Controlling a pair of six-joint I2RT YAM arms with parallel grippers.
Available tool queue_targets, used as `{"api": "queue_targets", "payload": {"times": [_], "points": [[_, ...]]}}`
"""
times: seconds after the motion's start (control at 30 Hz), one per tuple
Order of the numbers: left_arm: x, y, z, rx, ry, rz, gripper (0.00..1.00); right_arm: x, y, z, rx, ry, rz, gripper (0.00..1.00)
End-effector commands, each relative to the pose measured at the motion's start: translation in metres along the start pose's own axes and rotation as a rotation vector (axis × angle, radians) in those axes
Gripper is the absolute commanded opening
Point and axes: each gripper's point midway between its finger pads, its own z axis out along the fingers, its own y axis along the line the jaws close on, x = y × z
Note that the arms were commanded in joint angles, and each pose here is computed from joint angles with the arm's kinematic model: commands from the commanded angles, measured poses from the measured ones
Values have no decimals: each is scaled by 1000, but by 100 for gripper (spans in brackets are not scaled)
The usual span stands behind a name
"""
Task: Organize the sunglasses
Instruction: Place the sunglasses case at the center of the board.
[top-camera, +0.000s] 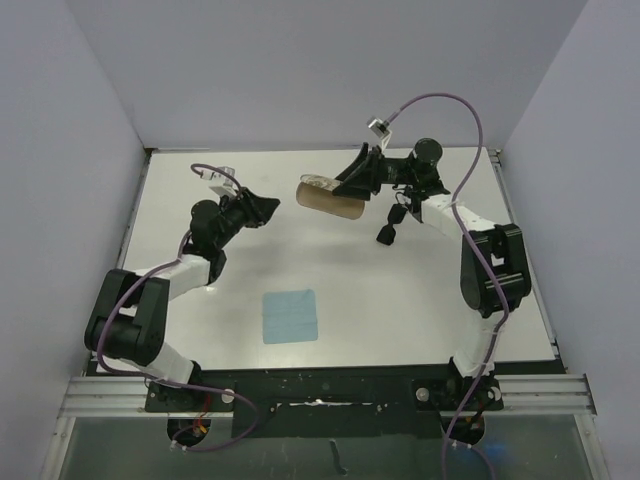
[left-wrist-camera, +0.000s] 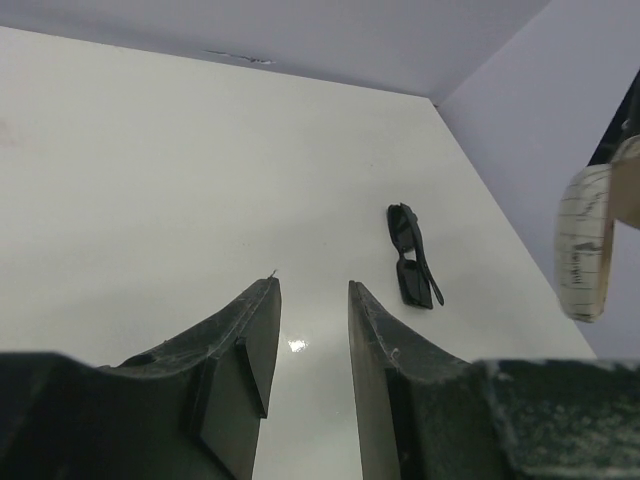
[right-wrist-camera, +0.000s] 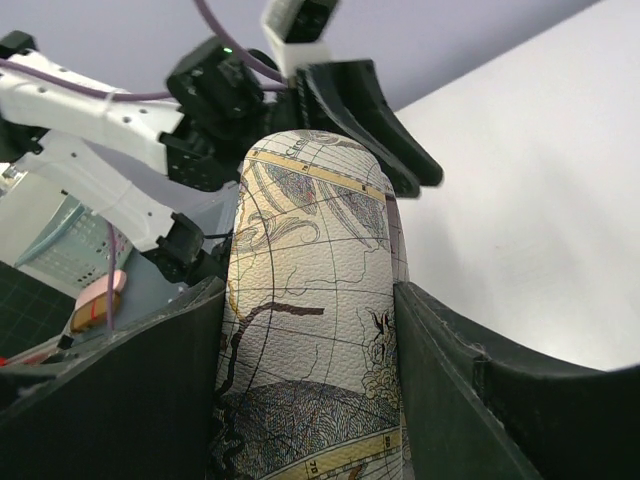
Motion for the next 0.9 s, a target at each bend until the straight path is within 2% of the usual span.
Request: {"api": "queue_targets", "payload": {"times": [0.0, 0.43, 0.87], "points": [[-29, -5, -9, -38, -79, 47, 32, 10, -22, 4, 57, 5, -13, 0], [-56, -22, -23, -30, -156, 64, 33, 92, -101, 11, 171, 134, 163, 1], [-51, -23, -20, -12, -143, 52, 33, 137, -127, 25, 215, 242, 226, 1]]}}
